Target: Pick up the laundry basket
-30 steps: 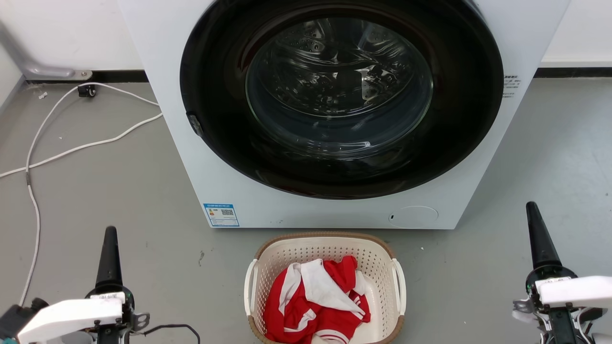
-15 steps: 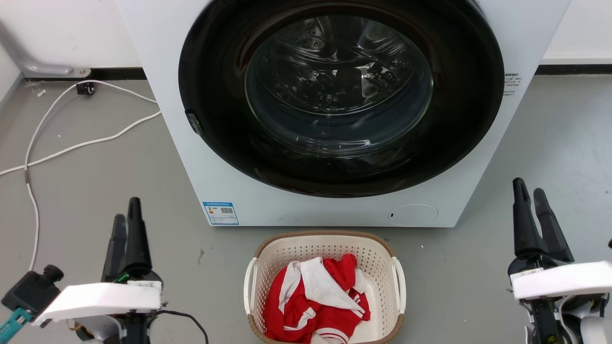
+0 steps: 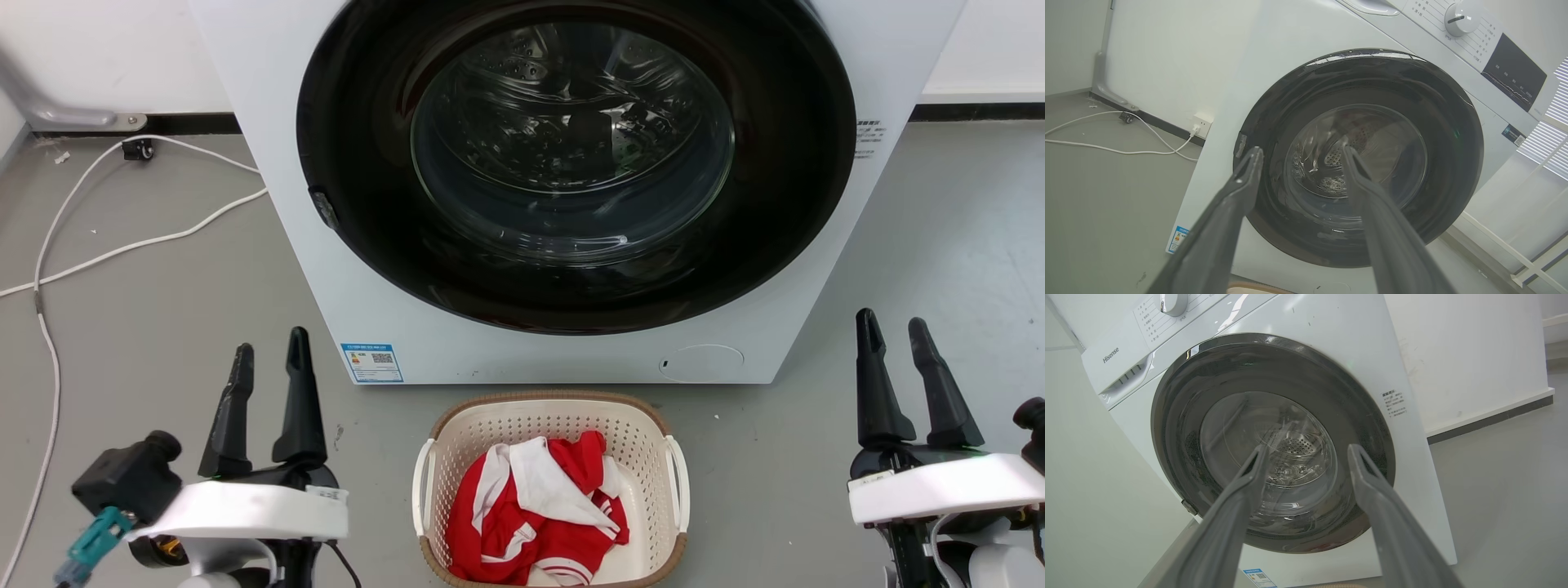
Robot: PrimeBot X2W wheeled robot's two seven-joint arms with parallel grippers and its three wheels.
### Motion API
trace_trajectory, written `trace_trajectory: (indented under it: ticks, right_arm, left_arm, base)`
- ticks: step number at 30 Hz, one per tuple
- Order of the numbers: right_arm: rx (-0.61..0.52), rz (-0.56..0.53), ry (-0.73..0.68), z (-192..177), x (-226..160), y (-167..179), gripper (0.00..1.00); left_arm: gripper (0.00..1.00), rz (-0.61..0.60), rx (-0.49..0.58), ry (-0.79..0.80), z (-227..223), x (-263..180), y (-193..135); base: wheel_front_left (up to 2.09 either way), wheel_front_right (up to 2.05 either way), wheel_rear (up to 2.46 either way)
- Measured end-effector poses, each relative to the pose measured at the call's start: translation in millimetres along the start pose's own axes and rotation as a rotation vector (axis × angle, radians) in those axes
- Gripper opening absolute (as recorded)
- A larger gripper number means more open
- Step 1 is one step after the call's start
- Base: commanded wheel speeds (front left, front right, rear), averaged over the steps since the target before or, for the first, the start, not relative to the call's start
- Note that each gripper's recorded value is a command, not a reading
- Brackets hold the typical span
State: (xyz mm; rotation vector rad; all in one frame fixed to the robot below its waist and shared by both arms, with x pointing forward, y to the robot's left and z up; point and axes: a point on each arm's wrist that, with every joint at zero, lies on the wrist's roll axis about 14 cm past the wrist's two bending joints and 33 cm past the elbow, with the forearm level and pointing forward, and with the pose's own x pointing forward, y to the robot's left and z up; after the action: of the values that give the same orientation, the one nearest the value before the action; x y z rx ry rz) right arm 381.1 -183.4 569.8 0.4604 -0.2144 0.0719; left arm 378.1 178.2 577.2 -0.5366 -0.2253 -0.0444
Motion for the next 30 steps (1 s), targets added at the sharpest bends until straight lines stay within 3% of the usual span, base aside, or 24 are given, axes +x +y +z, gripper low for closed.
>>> trace_trajectory:
  ticks: [19,30]
  right_arm:
    - [-0.23,-0.041,0.034,-10.9,-8.8,-21.2,1.0]
    - [-0.383,0.013,0.023,-9.2,-6.2,-9.4,1.0]
  left_arm:
    - [1.0,-0.082,0.307,0.091,-33.9,-10.8,-22.2]
    - [1.0,-0.153,0.43,0.101,-45.1,-15.3,-34.7]
  base:
    - [0.0,0.0,0.0]
    - [0.0,0.0,0.0]
